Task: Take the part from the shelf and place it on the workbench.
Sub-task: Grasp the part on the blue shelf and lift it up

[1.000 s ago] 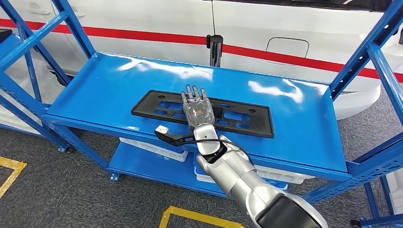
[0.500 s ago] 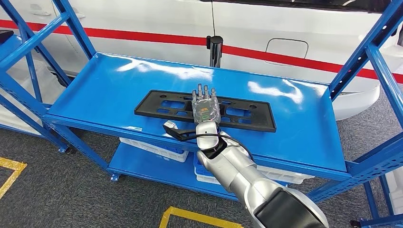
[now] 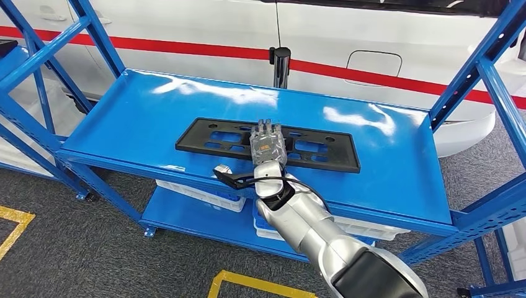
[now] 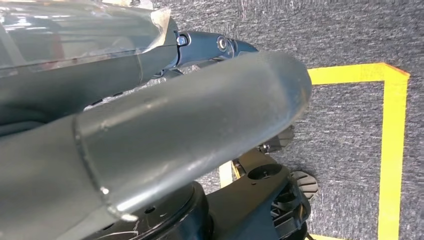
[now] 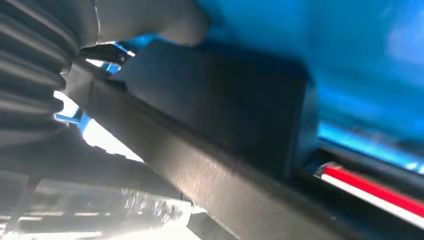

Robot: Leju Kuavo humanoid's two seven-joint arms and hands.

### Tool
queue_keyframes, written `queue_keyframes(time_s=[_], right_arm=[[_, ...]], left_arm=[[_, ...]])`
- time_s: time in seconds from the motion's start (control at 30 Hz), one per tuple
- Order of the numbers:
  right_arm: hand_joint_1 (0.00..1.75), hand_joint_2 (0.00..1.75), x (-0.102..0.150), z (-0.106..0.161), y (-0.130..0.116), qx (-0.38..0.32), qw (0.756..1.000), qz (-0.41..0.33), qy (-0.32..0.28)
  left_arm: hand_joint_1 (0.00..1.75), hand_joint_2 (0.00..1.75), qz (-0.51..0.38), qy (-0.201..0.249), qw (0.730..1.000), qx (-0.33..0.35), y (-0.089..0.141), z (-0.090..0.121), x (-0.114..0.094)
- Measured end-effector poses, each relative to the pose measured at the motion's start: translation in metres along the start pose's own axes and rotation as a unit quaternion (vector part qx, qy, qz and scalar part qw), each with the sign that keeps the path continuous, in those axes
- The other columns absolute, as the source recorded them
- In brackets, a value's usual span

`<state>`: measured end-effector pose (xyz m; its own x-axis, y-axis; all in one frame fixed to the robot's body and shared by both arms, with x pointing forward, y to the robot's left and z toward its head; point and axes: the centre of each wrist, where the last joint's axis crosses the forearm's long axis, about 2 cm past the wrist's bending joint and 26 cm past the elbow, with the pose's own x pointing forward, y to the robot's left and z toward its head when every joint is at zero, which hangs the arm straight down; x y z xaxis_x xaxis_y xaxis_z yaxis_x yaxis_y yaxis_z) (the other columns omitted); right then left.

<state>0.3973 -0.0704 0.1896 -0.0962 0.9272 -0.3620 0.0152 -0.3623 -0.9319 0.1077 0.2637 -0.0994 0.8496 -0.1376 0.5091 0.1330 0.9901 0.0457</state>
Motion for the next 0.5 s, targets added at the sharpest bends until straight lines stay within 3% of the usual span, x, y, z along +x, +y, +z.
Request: queue_keyframes(time_s=[0.5], right_arm=[[1.75, 1.75, 0.007, 0.012, 0.004, -0.012, 1.000, -0.017, -0.020]], left_arm=[[0.00, 0.00, 0.003, -0.005, 1.000, 0.005, 0.000, 0.001, -0.003]])
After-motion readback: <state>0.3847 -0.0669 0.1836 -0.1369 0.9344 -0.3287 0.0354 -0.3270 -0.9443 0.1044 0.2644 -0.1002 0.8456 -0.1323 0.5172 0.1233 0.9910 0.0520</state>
